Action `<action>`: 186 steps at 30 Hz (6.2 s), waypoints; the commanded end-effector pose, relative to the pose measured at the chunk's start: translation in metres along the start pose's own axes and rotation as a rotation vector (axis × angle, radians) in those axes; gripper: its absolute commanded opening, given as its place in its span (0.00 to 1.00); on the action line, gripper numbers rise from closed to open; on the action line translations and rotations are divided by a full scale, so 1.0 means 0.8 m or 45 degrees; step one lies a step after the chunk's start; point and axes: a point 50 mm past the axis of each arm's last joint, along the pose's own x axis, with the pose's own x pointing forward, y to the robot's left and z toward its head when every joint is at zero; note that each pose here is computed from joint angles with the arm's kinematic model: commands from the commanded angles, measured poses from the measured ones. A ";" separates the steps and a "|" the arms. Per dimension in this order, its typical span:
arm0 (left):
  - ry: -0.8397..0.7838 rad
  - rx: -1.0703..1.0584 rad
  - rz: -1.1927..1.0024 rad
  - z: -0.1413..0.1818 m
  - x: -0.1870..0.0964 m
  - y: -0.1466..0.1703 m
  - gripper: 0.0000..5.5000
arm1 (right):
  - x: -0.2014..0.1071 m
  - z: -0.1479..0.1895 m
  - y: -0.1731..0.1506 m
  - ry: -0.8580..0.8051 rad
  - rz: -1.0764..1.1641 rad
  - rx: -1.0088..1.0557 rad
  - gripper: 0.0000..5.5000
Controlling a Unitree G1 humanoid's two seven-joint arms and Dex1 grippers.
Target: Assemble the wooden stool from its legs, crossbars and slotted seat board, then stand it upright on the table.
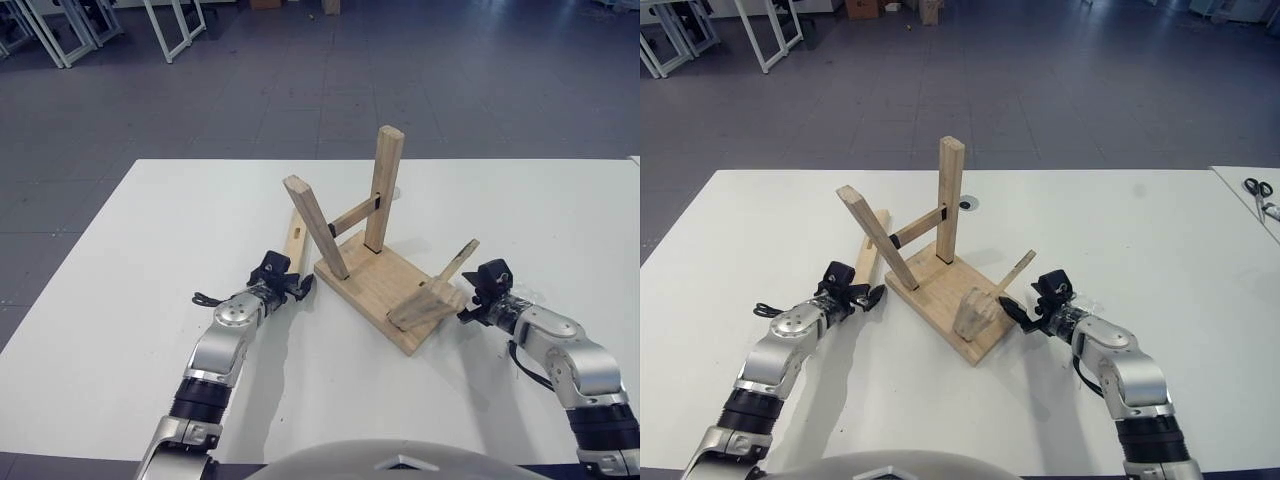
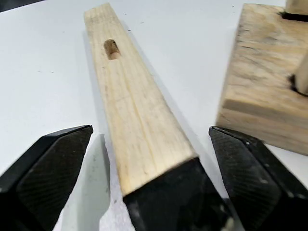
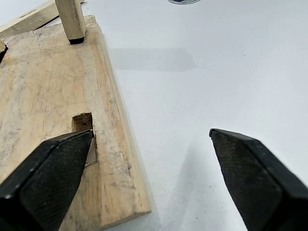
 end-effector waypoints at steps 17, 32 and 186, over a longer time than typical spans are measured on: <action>0.114 -0.213 0.190 -0.045 -0.034 0.009 0.37 | -0.018 -0.030 -0.048 0.233 -0.135 -0.167 0.81; -0.139 -0.323 0.565 0.019 -0.084 0.114 0.37 | -0.019 0.029 0.059 0.072 0.408 -0.115 0.81; -0.109 0.660 -0.233 0.105 -0.039 -0.148 0.41 | 0.032 0.069 0.052 -0.061 0.661 -0.446 0.37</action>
